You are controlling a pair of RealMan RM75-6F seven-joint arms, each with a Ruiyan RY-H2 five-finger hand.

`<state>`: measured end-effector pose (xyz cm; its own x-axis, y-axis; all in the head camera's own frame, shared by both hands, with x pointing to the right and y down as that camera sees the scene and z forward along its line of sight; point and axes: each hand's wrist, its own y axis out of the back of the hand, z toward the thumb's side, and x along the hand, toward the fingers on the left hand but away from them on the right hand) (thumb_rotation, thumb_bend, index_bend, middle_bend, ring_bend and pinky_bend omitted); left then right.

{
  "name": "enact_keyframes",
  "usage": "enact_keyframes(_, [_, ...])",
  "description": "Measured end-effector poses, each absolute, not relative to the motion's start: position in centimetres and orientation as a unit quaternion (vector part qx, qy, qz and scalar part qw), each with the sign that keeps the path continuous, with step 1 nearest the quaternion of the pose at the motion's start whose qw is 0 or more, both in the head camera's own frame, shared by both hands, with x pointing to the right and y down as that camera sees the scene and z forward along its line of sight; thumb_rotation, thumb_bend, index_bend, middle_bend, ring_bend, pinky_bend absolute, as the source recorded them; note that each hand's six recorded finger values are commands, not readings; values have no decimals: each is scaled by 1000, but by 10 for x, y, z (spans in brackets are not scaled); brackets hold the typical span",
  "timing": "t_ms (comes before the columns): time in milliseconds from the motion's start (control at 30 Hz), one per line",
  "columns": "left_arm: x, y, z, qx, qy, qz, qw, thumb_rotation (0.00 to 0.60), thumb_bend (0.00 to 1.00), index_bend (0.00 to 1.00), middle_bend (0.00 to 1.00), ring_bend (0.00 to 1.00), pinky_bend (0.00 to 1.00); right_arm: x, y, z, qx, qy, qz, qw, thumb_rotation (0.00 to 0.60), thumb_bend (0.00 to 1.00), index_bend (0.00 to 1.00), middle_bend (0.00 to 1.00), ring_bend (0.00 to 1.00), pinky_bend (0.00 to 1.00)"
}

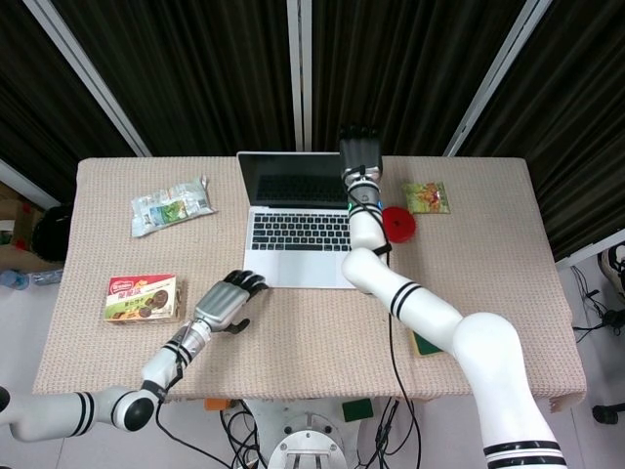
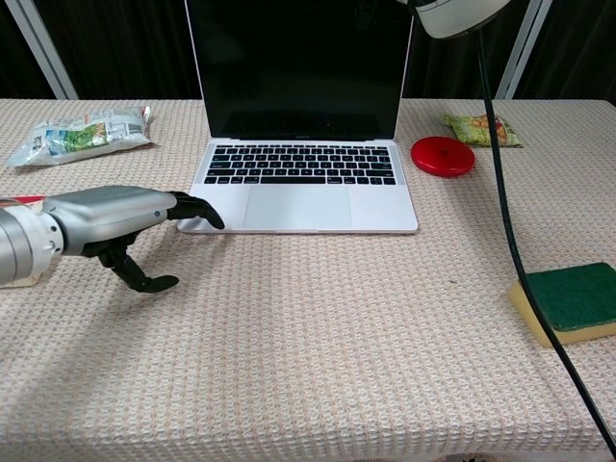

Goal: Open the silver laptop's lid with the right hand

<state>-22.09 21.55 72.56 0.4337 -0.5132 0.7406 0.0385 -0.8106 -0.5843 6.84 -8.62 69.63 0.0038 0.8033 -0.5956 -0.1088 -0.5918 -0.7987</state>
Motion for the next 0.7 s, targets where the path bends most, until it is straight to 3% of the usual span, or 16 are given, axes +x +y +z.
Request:
enact_keyframes(433, [-221,214,721,-804,154,-506,273,600,329,158,87,13,78,83,-94,698,-611,-293,653,338,600,686,0,0,0,0])
enact_keyframes(700, [-226,210,703,-805,183,-489,282,600,329,158,87,13,78,77,-74,686,-650,-284,615,345,600,649,0,0,0,0])
